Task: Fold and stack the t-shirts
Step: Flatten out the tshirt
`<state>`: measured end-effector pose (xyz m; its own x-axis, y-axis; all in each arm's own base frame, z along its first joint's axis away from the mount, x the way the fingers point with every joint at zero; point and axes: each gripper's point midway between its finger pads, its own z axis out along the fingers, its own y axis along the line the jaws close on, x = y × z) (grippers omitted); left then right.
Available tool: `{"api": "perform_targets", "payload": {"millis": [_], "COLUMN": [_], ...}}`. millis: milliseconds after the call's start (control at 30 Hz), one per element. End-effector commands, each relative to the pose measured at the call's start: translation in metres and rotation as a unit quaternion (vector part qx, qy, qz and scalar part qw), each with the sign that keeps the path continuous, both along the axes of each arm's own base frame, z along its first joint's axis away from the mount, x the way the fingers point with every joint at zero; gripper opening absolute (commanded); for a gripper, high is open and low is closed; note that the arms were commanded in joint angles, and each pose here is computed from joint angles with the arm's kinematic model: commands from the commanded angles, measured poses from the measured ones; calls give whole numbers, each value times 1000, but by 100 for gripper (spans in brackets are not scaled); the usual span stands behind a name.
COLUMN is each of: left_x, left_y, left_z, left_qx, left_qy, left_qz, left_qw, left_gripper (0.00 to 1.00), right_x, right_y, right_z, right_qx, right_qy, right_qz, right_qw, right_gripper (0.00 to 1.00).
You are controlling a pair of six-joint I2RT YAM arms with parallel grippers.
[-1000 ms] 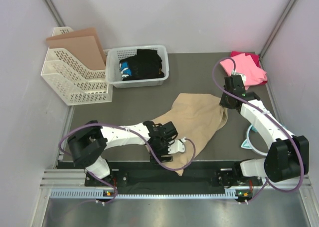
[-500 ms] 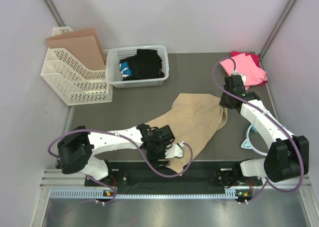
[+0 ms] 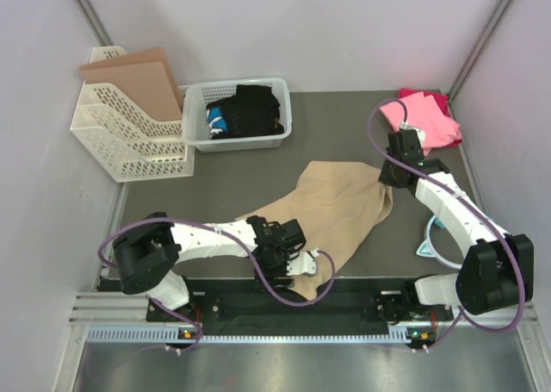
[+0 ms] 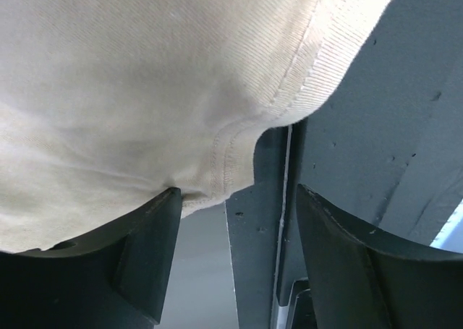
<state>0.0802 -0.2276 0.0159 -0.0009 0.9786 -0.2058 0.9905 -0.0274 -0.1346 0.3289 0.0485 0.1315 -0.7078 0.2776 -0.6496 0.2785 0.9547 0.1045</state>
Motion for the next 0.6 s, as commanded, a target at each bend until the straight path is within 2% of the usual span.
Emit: {"api": "perform_targets", "payload": {"millis": [0,167,200,500,567], "left_x": [5,10,12,10,8], "left_y": [-13,-20,-21,-26,-26], "left_z": [-14,-20,-20,-29,-32], "left_qx": [-13,-11,-12,-13,-11], "left_qy": [-8,-14,-18,-5,1], "left_qz": [-8,-10,-10,0,1], "left_qw": [1000,1000,1000,1000,1000], "left_gripper": [65,51,45,41,37], "right_x": [13,11,11,9,9], "right_y": [3,4,4,1,1], "right_z": [28,27,27,25,24], "right_qx": [20,21,21,17,16], "right_qy": [-47,-47,-47,-46,-45], "right_qz": [-6,-5,-5,-7,-7], "right_qw": [999,999,999,999,999], "right_gripper": [0,0,0,0,0]}}
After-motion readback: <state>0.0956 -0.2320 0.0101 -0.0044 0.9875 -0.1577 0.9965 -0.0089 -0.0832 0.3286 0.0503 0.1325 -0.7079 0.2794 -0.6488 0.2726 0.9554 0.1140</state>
